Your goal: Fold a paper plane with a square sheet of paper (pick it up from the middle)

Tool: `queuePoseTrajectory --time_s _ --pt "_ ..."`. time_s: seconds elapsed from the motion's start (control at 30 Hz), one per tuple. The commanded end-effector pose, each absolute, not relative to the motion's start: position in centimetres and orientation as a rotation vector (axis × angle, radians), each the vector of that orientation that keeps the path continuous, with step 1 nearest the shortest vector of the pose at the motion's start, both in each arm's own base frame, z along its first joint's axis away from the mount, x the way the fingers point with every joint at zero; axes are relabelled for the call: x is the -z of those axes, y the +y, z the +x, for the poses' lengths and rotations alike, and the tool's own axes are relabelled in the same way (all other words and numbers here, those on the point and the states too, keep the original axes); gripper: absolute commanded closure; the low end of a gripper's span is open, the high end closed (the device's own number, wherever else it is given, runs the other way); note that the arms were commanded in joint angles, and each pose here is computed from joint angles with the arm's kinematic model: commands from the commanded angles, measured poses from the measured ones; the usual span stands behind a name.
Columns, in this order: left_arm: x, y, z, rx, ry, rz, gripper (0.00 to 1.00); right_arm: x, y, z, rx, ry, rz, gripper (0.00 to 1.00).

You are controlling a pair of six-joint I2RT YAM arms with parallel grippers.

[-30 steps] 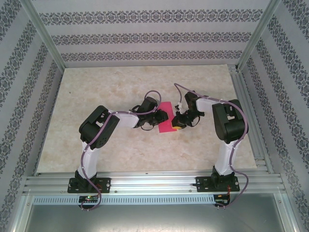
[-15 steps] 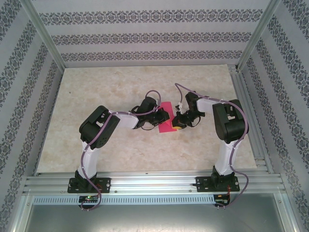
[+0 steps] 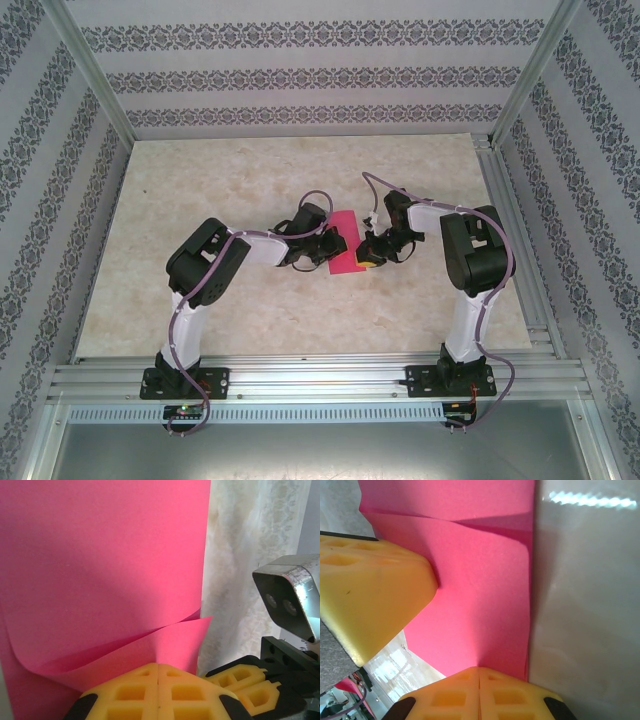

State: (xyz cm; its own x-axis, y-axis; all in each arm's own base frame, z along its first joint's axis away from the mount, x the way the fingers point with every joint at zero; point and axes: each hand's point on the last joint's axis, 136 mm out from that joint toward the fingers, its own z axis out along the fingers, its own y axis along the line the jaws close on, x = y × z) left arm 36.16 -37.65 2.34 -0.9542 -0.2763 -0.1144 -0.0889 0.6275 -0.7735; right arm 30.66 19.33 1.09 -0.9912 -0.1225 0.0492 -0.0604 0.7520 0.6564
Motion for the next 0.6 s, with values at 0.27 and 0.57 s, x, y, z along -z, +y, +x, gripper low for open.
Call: queuePoseTrajectory --time_s 0.27,0.57 --pt "-0.9 -35.4 38.3 0.969 2.685 -0.255 0.99 1.7 17.0 29.2 0.863 -2.868 0.114 0.93" --pt "0.3 -33.7 39.9 0.922 2.681 -0.25 0.99 1.5 17.0 29.4 0.876 -2.87 0.11 0.93"
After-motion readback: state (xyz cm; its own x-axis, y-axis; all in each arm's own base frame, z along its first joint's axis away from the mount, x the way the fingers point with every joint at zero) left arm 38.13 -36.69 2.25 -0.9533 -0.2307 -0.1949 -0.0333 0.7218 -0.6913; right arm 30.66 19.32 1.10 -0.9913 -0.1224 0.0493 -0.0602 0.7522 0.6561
